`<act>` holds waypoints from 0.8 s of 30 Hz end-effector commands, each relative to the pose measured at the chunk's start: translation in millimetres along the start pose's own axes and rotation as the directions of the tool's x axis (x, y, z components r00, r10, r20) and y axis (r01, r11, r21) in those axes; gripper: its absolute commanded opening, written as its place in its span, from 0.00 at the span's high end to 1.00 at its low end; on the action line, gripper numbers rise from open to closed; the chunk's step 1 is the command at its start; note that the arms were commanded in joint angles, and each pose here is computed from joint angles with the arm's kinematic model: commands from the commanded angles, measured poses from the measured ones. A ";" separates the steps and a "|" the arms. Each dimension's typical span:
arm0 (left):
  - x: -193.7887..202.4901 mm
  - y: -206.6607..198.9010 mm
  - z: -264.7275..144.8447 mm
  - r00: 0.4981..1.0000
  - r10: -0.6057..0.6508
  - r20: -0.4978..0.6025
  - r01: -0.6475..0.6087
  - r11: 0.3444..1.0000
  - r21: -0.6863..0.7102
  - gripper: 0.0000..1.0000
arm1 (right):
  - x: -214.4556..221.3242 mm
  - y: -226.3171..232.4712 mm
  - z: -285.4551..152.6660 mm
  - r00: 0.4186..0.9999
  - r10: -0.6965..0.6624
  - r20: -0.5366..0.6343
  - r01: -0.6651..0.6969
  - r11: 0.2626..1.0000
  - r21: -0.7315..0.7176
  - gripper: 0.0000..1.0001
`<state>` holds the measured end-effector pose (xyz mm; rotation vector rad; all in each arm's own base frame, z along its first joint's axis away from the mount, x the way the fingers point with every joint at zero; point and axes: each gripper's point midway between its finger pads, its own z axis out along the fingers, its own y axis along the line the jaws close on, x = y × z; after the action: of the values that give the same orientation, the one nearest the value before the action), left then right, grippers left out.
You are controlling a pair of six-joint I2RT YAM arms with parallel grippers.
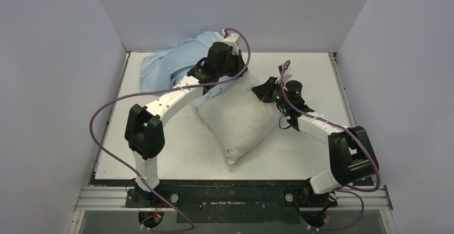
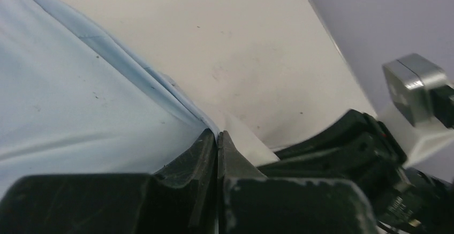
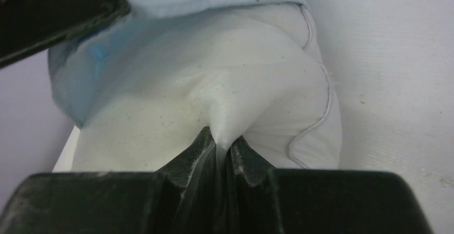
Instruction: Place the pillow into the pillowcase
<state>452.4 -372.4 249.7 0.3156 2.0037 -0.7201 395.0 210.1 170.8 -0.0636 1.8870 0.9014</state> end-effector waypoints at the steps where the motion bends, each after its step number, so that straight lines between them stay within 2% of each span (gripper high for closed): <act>1: -16.6 -122.8 -55.4 0.982 -0.183 0.039 0.148 0.889 0.434 1.00 | -57.8 26.4 -2.0 0.963 0.054 0.264 -0.041 0.998 -0.053 1.00; 5: 31.6 -140.0 -62.8 0.976 -0.213 -0.045 0.210 0.865 0.456 1.00 | -64.9 9.8 1.8 0.947 0.081 0.310 -0.096 0.995 0.033 1.00; 7: 55.3 -135.8 -59.5 0.972 -0.213 -0.103 0.237 0.872 0.429 1.00 | -68.4 4.6 1.9 0.940 0.086 0.330 -0.111 0.992 0.057 1.00; 9: 67.4 -124.5 -55.5 0.970 -0.205 -0.130 0.240 0.891 0.386 1.00 | -67.1 0.2 3.3 0.940 0.091 0.328 -0.123 0.990 0.076 1.00; 12: 67.6 -101.7 -51.6 0.976 -0.189 -0.111 0.215 0.925 0.314 1.00 | -53.6 -11.4 2.7 0.952 0.100 0.289 -0.142 0.981 0.131 0.99; 14: 56.3 -86.9 -52.0 0.976 -0.196 -0.096 0.216 0.932 0.292 0.92 | -46.1 -18.2 -2.8 0.959 0.091 0.270 -0.140 0.976 0.168 0.87; 19: 17.1 -46.6 -72.8 0.984 -0.177 -0.033 0.180 0.960 0.215 0.55 | -50.7 -21.8 -26.7 0.972 0.026 0.233 -0.091 0.958 0.271 0.61; 21: 1.0 -22.4 -86.1 0.984 -0.176 0.010 0.172 0.970 0.169 0.47 | -54.0 -17.5 -34.6 0.980 -0.006 0.201 -0.055 0.955 0.293 0.47; 24: -13.8 16.0 -109.4 0.980 -0.190 0.052 0.183 0.977 0.109 0.43 | -51.7 -7.0 -40.4 0.991 -0.058 0.118 0.021 0.956 0.294 0.36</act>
<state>386.6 -346.3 238.5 0.1918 2.0719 -0.9691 396.8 165.5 181.9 0.2327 1.8857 0.6527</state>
